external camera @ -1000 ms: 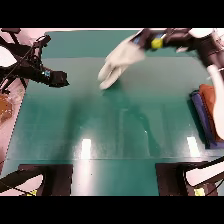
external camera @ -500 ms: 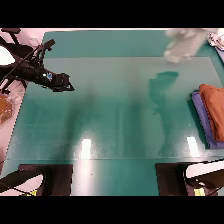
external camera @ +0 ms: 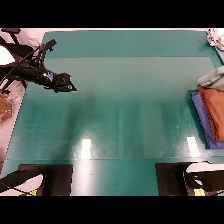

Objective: Fold the shirts.

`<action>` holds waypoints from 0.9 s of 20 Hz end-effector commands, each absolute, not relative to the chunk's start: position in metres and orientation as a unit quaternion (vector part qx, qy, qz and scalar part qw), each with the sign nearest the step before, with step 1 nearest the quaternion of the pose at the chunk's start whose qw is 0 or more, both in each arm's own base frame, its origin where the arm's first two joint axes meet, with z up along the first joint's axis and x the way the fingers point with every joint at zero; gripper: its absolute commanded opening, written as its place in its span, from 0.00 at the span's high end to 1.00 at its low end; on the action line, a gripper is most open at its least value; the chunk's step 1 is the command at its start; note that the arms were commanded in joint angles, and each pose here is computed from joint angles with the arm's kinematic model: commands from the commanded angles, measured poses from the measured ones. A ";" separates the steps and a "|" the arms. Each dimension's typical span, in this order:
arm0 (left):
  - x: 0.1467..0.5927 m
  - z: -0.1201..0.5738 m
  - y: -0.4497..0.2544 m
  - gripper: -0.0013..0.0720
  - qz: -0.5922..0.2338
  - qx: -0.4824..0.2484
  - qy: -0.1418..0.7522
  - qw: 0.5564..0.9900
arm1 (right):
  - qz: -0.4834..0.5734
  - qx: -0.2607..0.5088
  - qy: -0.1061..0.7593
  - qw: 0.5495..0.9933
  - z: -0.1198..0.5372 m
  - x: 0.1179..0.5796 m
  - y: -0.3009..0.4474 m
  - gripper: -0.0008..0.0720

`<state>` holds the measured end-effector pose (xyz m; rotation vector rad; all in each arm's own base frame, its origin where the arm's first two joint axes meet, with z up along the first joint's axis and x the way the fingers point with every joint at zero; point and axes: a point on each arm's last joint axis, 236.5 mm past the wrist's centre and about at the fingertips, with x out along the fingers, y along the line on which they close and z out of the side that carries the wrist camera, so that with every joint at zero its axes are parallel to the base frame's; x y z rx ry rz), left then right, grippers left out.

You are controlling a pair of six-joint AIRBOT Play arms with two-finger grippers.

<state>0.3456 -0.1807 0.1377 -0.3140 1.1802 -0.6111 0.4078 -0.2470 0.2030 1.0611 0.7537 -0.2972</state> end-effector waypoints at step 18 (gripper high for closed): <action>0.337 0.137 -0.183 0.95 -0.292 -0.140 0.557 0.765 | -0.434 0.434 0.556 0.560 0.062 0.186 -0.259 0.97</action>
